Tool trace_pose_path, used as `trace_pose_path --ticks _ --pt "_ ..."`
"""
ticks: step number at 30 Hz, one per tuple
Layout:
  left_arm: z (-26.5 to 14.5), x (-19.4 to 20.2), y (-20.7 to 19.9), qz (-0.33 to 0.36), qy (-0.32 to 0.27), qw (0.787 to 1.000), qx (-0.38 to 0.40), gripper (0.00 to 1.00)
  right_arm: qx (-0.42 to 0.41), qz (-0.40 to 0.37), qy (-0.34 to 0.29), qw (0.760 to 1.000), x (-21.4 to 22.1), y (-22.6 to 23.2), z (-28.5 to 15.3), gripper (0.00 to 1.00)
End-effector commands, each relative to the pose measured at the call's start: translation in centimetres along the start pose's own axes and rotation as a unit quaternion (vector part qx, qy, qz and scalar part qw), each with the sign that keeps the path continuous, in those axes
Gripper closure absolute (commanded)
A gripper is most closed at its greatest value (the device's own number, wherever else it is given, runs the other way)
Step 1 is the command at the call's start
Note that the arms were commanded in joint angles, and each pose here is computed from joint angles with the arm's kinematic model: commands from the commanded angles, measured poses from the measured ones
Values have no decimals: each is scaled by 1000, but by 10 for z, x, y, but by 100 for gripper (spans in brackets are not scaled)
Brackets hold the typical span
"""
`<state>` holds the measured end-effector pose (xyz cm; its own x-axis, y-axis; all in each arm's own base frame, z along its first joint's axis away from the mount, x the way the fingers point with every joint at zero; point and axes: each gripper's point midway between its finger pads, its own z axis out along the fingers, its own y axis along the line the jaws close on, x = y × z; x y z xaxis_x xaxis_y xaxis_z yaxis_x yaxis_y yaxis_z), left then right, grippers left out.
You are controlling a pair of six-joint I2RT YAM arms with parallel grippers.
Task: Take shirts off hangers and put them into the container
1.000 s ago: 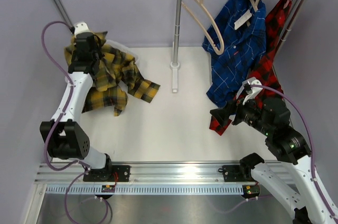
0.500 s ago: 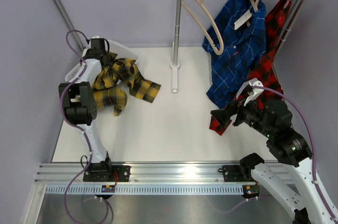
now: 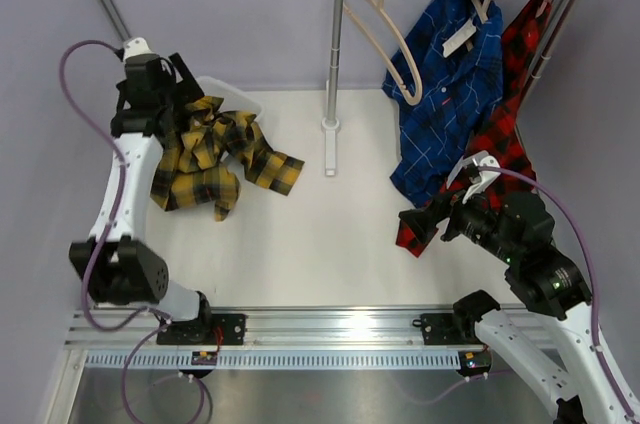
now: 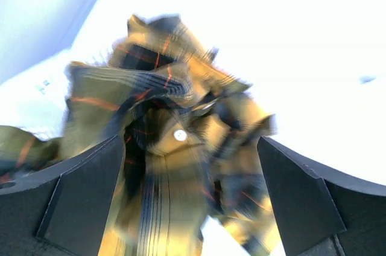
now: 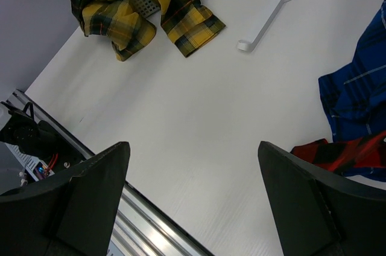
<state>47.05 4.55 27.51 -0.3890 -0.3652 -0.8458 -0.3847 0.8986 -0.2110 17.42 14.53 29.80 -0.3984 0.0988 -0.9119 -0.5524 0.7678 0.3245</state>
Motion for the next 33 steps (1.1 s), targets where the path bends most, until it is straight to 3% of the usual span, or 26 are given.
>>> trace_pose_path --ticks 1,10,14,17,26,33 --pt "-69 -14 -2 -59 -46 997 36 1 -16 -8 -26 1000 -10 7 -5 3" --pt "-112 109 19 -160 34 985 54 1 -26 -9 -37 999 -11 11 -11 3" --pt "-119 169 15 -163 75 982 54 3 -32 -10 -40 999 -11 13 -12 3" --pt "-111 197 23 -175 71 982 31 5 -36 -10 -40 999 -11 15 -12 3" --pt "-67 213 38 -231 18 973 -15 14 -31 -10 -43 999 -9 13 -15 3" --pt "-51 208 43 -227 -2 973 -42 32 -33 -11 -40 999 -9 14 -14 2"
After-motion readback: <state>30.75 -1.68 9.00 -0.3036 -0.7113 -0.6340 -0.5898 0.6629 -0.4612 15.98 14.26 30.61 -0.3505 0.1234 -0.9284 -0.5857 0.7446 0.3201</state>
